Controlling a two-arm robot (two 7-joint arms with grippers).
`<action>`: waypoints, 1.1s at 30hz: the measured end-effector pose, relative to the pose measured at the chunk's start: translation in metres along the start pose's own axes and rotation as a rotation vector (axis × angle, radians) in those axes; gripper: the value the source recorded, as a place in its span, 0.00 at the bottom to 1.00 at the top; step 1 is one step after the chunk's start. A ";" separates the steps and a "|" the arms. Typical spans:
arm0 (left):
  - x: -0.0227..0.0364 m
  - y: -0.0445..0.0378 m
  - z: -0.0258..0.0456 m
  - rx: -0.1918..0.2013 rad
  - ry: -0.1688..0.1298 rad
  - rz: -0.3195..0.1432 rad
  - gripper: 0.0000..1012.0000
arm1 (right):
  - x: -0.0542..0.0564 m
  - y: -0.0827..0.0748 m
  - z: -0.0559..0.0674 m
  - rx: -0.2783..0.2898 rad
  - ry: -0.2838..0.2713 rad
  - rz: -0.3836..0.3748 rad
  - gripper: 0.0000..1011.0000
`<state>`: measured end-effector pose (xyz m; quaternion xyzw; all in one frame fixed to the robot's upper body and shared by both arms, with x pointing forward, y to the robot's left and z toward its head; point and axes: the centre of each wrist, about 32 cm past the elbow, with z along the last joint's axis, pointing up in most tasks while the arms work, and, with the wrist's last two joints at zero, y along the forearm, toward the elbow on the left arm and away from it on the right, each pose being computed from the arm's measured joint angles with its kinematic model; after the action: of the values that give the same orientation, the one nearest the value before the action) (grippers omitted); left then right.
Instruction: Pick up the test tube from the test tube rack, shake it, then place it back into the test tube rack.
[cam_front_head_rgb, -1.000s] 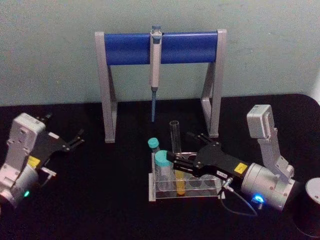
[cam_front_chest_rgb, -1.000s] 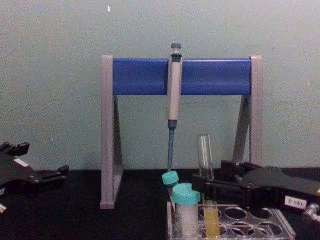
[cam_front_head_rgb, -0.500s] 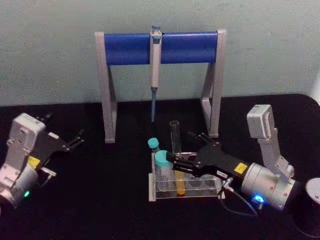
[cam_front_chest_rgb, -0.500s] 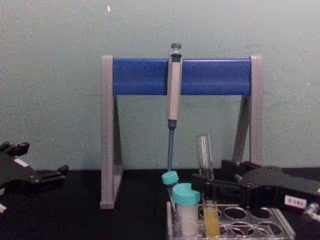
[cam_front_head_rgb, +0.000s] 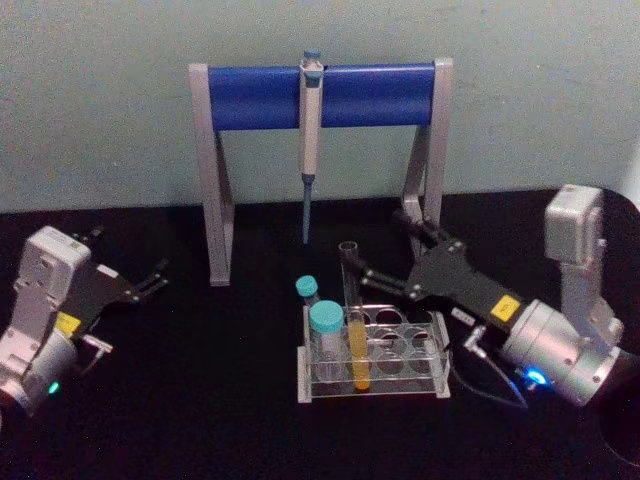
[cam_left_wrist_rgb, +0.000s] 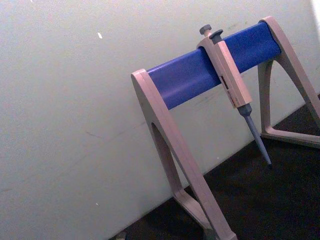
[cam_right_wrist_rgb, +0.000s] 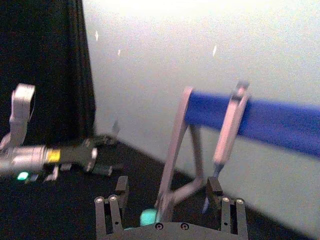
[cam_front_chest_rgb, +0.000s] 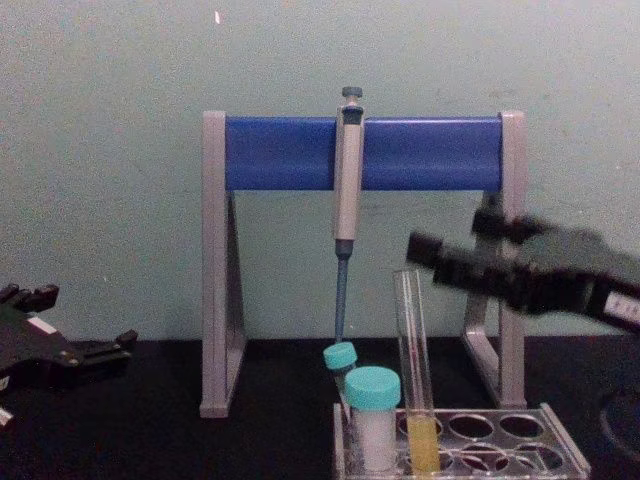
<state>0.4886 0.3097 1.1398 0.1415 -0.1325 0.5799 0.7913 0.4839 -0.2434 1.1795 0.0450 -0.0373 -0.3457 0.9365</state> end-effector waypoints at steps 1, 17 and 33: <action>0.0000 0.0000 0.0000 0.000 0.000 0.000 0.99 | -0.001 -0.002 0.001 0.032 -0.017 -0.014 0.99; 0.0000 0.0000 0.0000 0.000 0.000 0.000 0.99 | -0.012 -0.018 -0.010 0.125 -0.132 -0.436 0.99; 0.0000 0.0000 0.0000 0.000 0.000 0.000 0.99 | -0.011 -0.026 -0.048 -0.185 -0.076 -0.609 0.99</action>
<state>0.4886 0.3097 1.1398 0.1415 -0.1325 0.5799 0.7913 0.4640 -0.2533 1.1289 -0.0443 -0.0256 -0.6134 0.7881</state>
